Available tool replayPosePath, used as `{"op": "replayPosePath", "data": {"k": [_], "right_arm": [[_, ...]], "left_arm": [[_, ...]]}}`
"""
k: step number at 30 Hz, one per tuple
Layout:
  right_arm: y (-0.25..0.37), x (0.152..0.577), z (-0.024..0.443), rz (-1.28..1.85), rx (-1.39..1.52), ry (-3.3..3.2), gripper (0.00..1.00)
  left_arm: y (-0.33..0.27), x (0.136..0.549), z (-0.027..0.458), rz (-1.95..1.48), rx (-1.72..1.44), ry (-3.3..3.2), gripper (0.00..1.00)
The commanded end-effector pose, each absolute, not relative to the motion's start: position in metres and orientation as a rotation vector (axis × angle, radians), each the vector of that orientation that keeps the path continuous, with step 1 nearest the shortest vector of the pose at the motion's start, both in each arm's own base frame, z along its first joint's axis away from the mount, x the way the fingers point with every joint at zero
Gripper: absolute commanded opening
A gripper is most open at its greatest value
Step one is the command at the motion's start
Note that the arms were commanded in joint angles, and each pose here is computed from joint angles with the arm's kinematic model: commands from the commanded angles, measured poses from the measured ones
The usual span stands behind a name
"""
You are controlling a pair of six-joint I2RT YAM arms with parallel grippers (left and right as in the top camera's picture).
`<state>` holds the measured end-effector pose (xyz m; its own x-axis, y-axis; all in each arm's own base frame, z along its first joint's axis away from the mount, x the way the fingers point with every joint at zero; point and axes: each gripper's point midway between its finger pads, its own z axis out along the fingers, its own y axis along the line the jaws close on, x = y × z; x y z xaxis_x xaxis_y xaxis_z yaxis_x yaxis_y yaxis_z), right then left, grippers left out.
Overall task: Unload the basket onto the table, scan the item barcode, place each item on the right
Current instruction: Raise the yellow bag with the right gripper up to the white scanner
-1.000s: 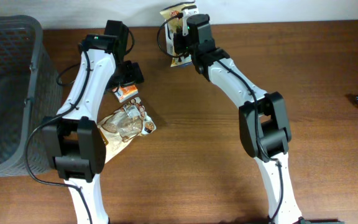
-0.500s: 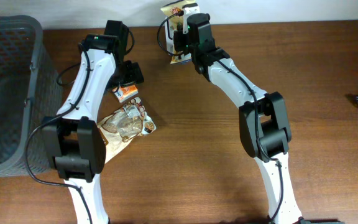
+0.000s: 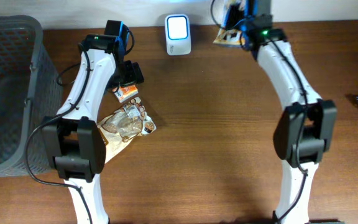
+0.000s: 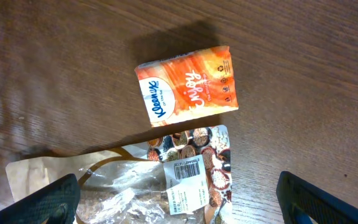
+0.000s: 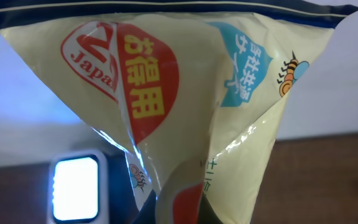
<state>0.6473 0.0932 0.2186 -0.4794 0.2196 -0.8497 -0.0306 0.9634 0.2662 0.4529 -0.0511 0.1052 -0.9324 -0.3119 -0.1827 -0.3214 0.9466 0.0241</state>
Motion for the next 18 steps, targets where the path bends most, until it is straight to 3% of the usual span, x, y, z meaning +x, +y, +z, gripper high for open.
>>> {"op": "replayPosePath", "data": {"k": [1, 6, 18], "right_arm": [[0.149, 0.636, 0.246, 0.436, 0.016, 2.015, 0.04], [0.202, 0.636, 0.24, 0.481, -0.058, 1.969, 0.04], [0.231, 0.658, 0.137, 0.308, 0.003, 2.005, 0.04]], "left_arm": [[-0.05, 0.453, 0.11, 0.084, -0.497, 2.908, 0.99], [-0.05, 0.453, 0.11, 0.084, -0.497, 2.908, 0.99], [-0.05, 0.453, 0.11, 0.084, -0.497, 2.908, 0.99]]}}
